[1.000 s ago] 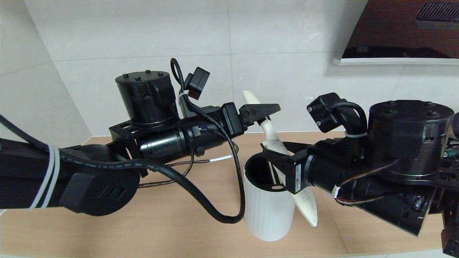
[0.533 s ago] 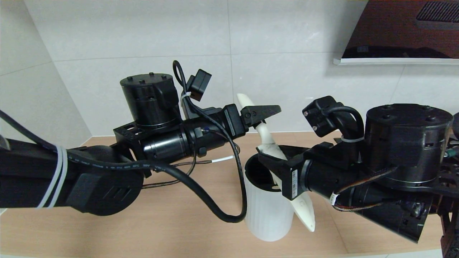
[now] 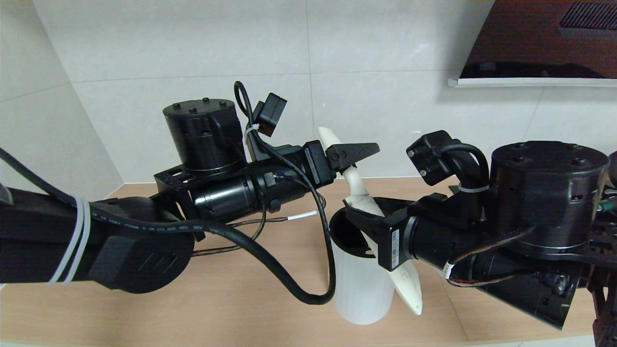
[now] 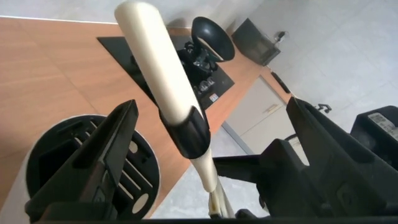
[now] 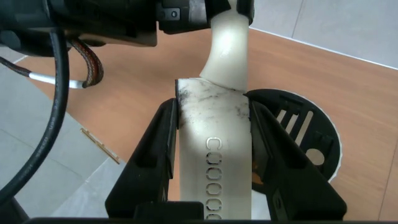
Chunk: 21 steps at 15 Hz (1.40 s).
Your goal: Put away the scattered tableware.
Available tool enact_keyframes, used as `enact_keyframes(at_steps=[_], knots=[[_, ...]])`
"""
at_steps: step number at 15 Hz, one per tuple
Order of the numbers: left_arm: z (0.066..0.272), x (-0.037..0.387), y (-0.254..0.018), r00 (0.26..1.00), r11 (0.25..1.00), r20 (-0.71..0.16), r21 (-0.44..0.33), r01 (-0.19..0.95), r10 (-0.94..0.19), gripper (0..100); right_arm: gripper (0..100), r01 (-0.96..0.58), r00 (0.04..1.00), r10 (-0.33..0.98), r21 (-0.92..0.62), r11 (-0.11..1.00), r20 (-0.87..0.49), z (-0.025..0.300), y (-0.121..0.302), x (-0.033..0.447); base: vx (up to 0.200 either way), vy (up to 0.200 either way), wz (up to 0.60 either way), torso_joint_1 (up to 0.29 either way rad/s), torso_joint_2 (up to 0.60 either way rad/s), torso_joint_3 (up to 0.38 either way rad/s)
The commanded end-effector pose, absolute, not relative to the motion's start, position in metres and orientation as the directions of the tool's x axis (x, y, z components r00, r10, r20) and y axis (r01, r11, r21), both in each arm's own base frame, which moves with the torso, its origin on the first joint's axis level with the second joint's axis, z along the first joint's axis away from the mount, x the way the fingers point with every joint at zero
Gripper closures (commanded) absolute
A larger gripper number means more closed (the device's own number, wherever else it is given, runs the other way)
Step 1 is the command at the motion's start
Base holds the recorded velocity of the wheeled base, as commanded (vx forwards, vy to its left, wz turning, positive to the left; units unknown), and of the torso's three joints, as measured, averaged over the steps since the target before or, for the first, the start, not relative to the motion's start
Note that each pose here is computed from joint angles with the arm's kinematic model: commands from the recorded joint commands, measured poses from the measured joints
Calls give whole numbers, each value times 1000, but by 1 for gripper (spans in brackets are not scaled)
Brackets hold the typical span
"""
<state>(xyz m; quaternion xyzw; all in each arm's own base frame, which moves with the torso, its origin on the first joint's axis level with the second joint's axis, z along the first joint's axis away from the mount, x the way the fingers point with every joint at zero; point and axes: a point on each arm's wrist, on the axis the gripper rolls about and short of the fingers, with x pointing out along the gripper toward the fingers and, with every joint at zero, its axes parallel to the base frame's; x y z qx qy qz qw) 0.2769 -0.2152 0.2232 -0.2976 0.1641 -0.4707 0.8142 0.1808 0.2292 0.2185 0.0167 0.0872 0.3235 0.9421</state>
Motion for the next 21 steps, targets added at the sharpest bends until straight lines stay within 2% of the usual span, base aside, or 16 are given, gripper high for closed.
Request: enact_keyframes(at_steps=[1,12,13,17,21], knots=[[225,276,-214,503,378,18,-638,671,-864,100,100,-609,774,615,88,788,-151,219,230,180,0,0,0,0,0,0],[230,275,-213,505,367,48,-630,685,-862,100,100,-584,798,594,111,804,-98,227,229,180,0,0,0,0,0,0],[230,275,-213,504,366,48,-630,686,-862,100,0,-582,800,592,111,806,-98,227,229,180,0,0,0,0,0,0],[233,272,-212,510,368,55,-627,686,-858,100,0,-584,802,595,137,800,-53,233,228,179,0,0,0,0,0,0],[249,271,-198,571,406,130,-578,708,-811,100,0,-552,832,554,144,821,28,258,198,173,0,0,0,0,0,0]])
